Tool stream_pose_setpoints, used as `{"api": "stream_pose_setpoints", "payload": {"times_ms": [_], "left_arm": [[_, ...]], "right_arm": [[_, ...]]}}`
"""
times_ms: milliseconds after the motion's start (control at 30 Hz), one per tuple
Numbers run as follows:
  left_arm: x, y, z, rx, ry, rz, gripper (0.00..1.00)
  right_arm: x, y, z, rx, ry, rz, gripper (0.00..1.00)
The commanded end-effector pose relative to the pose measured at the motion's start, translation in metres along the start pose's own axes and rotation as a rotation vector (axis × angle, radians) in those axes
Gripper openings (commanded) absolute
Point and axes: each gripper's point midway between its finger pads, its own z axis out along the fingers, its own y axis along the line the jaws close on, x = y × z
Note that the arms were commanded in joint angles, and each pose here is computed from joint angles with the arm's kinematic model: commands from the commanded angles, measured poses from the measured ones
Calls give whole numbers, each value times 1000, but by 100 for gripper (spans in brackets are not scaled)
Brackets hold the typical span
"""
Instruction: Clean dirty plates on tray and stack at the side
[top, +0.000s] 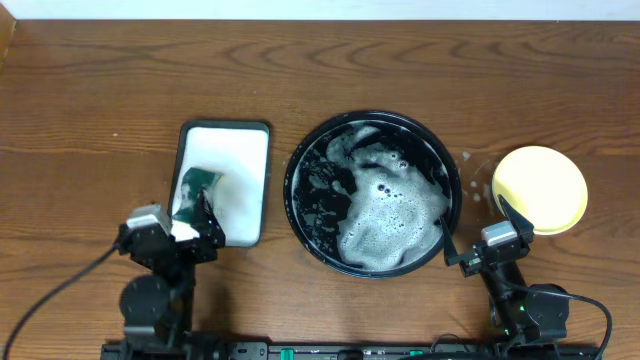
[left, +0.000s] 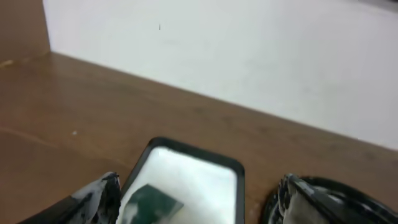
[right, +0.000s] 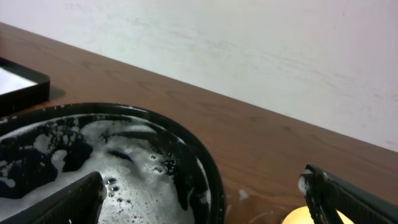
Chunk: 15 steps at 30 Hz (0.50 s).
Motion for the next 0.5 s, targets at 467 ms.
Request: {"api": "stream_pose_setpoints", "payload": {"times_ms": [467], "left_arm": [[72,16,20,18,-8,8,82]], "right_arm": [[0,1,0,1,-4,-7,99]]}}
